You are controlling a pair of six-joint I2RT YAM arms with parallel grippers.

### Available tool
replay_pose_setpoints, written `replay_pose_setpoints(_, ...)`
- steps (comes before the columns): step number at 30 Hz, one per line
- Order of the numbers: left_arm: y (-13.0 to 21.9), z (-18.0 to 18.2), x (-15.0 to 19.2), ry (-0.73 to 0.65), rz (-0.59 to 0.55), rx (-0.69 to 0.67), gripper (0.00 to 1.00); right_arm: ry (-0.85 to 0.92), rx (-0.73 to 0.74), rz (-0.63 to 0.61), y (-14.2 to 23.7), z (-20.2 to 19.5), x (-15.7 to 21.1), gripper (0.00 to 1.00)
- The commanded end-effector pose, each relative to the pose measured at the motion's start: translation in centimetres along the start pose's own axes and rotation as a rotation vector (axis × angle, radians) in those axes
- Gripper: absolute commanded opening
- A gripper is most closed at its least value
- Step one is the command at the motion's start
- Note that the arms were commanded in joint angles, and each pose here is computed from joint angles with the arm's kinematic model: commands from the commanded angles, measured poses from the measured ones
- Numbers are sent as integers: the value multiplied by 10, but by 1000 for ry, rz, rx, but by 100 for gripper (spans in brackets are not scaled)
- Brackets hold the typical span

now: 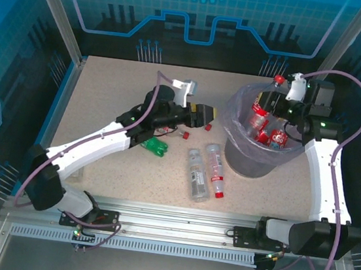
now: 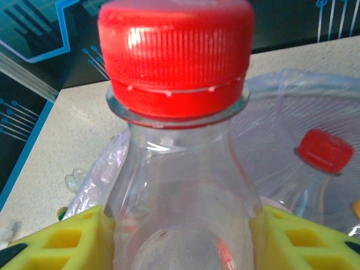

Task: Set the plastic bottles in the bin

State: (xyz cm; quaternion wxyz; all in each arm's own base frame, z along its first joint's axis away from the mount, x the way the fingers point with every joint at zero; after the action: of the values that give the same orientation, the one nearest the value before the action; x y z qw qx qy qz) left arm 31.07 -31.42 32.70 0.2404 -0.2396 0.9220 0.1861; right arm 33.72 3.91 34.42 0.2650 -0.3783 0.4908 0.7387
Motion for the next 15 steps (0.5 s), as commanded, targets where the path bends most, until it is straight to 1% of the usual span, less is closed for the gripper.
replay_pose_setpoints(1, -26, -9, 8, 12, 55, 64, 66, 21, -28, 42, -17, 3, 12, 52)
replay_pose_setpoints(7, -58, -10, 14, 35, 108, 95, 65, 4, -11, 136, -39, -7, 40, 52)
replay_pose_setpoints(10, -66, 0, 19, 55, 119, 31, 64, 13, 1, 190, -49, -9, 54, 52)
replay_pose_setpoints(15, -75, 6, 22, 68, 127, 16, 62, 51, 30, 292, -66, -10, 77, 52)
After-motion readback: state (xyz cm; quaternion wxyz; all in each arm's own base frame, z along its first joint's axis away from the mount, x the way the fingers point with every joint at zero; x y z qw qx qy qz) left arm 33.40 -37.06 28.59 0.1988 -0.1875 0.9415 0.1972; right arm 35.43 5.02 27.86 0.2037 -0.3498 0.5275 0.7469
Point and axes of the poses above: each hand's point on the last joint's axis, 136 mm out from that joint toward the fingers, its own y axis back along the fingers, its own z axis along the line the jaws close on, x = y × z, the point moved 4 cm from there along y, back along the fingers, and after that the axes turned 13 degrees about y, right-handed, at the moved point
